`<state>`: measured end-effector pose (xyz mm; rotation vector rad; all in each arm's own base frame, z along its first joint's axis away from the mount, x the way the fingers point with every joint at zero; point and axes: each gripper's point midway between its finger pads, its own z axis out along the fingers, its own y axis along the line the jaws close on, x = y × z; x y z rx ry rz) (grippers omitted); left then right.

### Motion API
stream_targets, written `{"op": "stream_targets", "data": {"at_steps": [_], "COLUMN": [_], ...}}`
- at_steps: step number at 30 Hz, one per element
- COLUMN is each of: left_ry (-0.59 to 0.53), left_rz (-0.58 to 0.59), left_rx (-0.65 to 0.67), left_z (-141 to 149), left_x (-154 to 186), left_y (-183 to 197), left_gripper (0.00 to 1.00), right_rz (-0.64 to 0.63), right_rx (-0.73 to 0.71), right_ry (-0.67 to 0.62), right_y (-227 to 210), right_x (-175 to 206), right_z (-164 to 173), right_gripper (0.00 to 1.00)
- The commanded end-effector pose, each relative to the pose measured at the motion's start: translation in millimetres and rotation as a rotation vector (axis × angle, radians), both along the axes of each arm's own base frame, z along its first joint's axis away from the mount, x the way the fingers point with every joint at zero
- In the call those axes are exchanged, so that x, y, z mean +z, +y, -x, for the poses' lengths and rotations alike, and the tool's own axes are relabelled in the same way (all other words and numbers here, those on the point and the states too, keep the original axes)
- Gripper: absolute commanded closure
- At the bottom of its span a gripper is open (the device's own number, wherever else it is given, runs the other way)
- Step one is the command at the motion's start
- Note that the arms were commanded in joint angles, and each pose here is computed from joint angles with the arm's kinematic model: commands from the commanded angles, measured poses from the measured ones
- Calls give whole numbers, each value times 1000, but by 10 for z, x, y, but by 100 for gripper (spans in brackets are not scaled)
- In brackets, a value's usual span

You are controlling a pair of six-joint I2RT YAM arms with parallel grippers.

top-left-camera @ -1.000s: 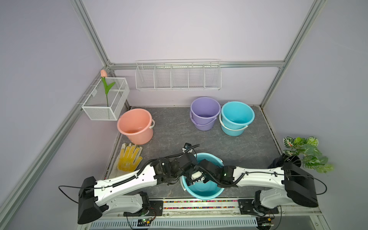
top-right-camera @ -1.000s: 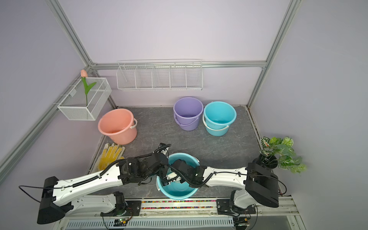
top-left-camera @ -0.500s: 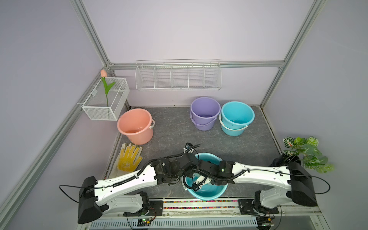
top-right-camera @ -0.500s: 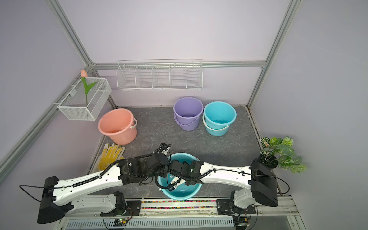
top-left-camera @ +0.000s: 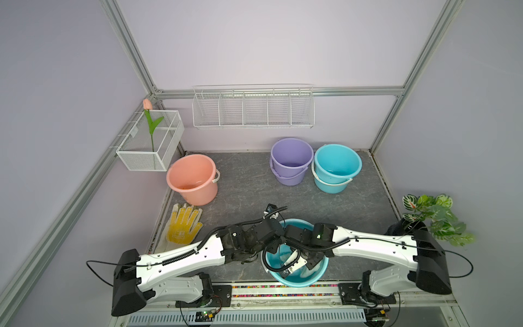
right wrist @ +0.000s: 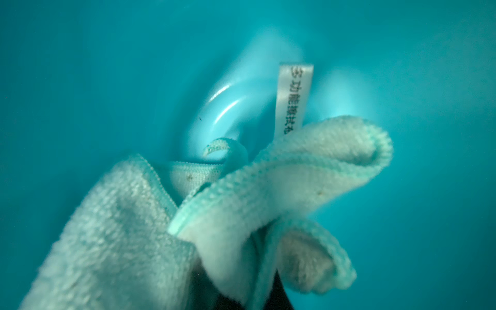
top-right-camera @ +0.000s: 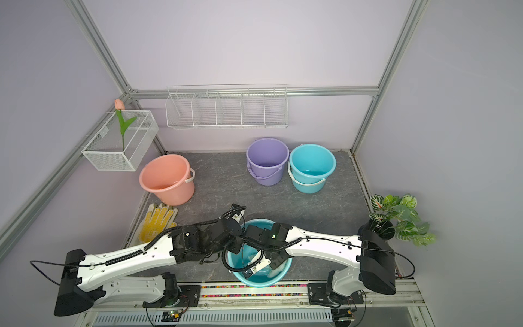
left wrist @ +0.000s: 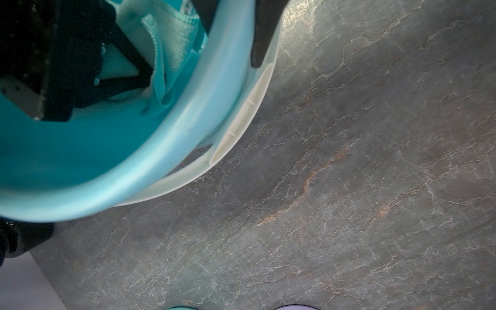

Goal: Wipe the inside of the bucket with a cloth
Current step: Wipe the dirt from the inside of the bucket.

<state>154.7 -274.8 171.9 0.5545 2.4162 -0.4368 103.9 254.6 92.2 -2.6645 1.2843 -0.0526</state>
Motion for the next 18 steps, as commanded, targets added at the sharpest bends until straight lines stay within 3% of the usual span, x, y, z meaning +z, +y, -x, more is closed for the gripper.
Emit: {"op": "stream_targets", "data": {"at_steps": [1,7,11,15,18], "left_ry": [-41,-42,-37,-36,-39], "left_rz": [-84,-81,-77,-75,-73], "left_rx": [51,50,51,50,51], "left_z": [-108,-115,-111,-108,-110], "left_x": [-97,-98,-112,-113,-108], "left_y": [146,122,111,109,113], "left_gripper": [100,100,100,100,100], "right_rz": [-151,-454,-608,-710,-773], "right_rx": [-7,-9,-21,-29,-68], "right_ry": [232,382,396,369,281], "right_y": [133,465,643,796,905], "right_x": [63,201,248,287,303], "right_z": [362,493,442,345,156], "right_gripper": [93,93,93,93,93]}}
